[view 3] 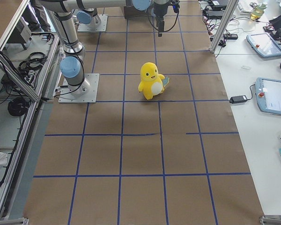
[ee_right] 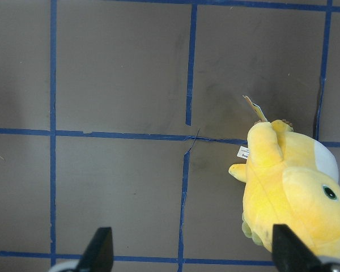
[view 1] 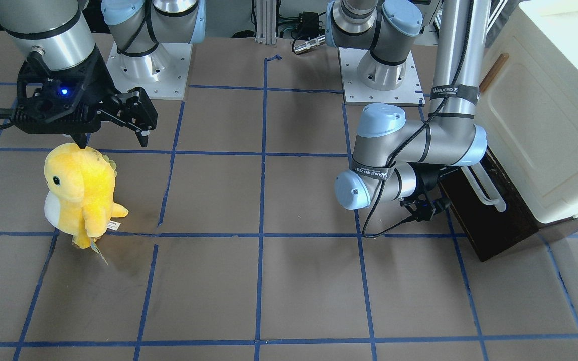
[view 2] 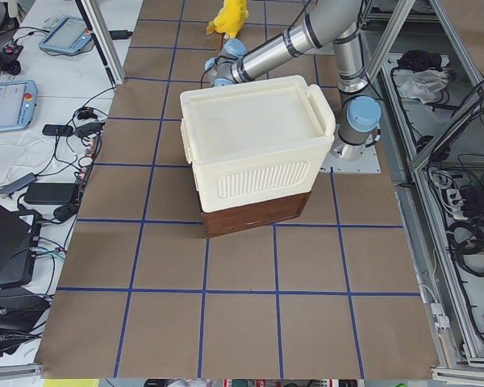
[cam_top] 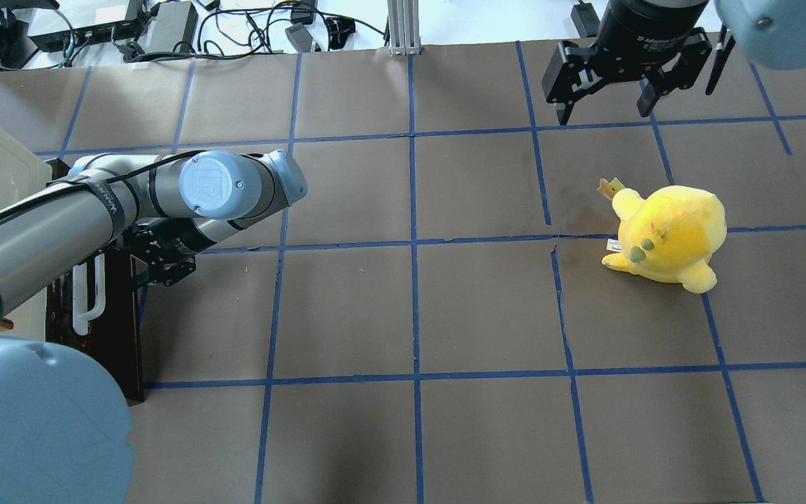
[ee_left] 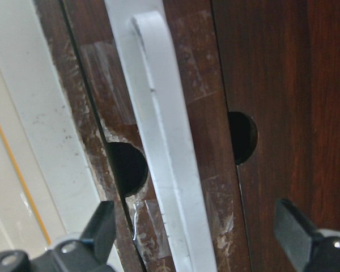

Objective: Pull drawer sideways
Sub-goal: 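Close the left gripper on the white drawer handle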

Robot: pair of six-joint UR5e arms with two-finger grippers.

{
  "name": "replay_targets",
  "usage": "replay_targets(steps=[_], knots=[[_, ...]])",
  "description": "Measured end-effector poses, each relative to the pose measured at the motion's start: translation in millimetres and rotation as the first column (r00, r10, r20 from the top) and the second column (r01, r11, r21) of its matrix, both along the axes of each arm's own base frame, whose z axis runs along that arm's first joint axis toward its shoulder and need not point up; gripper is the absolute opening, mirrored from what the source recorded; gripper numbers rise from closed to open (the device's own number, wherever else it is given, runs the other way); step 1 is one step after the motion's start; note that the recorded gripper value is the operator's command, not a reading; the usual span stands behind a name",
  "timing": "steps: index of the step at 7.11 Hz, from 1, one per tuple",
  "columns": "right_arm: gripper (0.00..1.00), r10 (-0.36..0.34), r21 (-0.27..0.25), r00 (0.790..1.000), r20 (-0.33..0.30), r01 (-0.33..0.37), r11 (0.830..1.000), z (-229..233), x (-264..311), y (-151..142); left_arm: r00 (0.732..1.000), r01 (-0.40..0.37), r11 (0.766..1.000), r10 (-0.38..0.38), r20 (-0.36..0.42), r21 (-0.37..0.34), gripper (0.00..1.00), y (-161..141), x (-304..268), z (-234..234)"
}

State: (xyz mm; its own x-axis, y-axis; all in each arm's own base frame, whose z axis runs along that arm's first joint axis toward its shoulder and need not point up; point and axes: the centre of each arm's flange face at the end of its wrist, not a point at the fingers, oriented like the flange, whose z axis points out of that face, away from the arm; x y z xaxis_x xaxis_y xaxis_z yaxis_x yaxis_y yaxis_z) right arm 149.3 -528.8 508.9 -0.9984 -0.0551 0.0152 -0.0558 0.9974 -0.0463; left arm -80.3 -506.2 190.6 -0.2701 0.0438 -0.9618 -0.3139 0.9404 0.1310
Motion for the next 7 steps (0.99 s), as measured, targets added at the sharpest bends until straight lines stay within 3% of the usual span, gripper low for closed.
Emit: replay_targets(steps=[2, 5, 6, 7], knots=[[1.00, 0.000, 0.000, 1.000, -0.001, 0.000, 1.000, 0, 0, 0, 0.999, -0.052, 0.996, 0.052, -0.004, -0.071, 0.96, -6, -1, 2], [1.00, 0.000, 0.000, 1.000, 0.000, 0.000, 1.000, 0, 0, 0, 0.991, -0.132, 0.988, 0.130, -0.028, -0.078, 0.93, -11, 10, -2], [1.00, -0.001, 0.000, 1.000, 0.000, 0.001, 1.000, 0, 0, 0, 0.990, -0.137, 0.987, 0.135, -0.030, -0.079, 0.87, -13, 11, 0], [1.00, -0.001, 0.000, 1.000, 0.000, 0.001, 1.000, 0, 0, 0, 0.991, -0.132, 0.988, 0.130, -0.029, -0.082, 0.73, -14, 12, 3]])
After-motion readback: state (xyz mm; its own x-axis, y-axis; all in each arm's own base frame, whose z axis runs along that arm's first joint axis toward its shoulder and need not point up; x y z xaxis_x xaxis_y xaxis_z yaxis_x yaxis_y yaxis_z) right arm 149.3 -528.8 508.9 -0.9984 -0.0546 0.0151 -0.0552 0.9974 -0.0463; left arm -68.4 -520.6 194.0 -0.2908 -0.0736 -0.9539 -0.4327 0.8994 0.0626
